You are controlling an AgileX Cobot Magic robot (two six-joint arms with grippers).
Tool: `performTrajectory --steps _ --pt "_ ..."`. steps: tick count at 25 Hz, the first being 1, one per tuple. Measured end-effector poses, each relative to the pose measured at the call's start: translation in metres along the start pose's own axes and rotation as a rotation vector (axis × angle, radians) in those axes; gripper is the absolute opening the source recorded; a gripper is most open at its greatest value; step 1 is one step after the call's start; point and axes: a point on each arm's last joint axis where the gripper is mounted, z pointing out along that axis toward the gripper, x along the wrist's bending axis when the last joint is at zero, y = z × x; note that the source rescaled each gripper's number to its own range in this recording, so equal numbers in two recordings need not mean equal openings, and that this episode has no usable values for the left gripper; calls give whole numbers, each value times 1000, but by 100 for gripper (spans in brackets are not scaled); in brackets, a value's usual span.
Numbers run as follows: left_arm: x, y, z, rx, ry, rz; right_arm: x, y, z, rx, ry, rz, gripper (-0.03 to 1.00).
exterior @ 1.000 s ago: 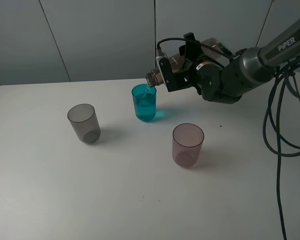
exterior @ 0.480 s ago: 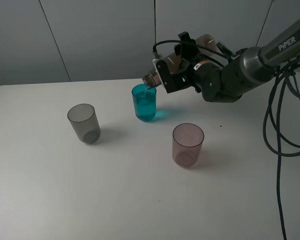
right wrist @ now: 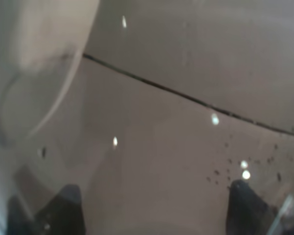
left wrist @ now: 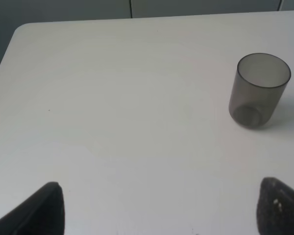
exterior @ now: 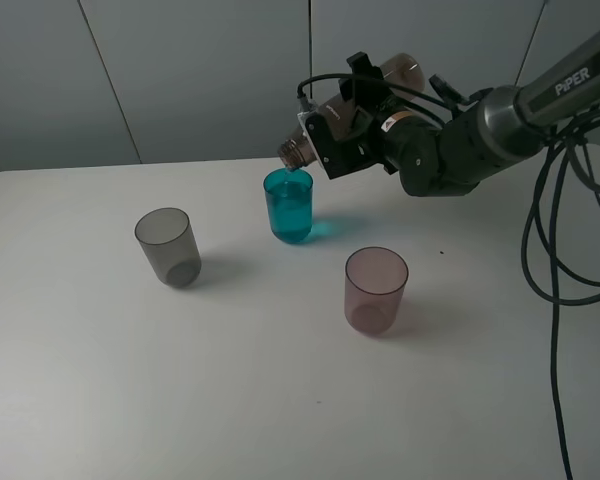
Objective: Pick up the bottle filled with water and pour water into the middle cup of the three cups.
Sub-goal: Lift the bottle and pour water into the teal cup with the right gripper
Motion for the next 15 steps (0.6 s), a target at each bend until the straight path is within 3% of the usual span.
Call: performTrajectory --steps 15 --pt "0 0 0 0 0 -2 -2 3 0 -42 -26 -52 3"
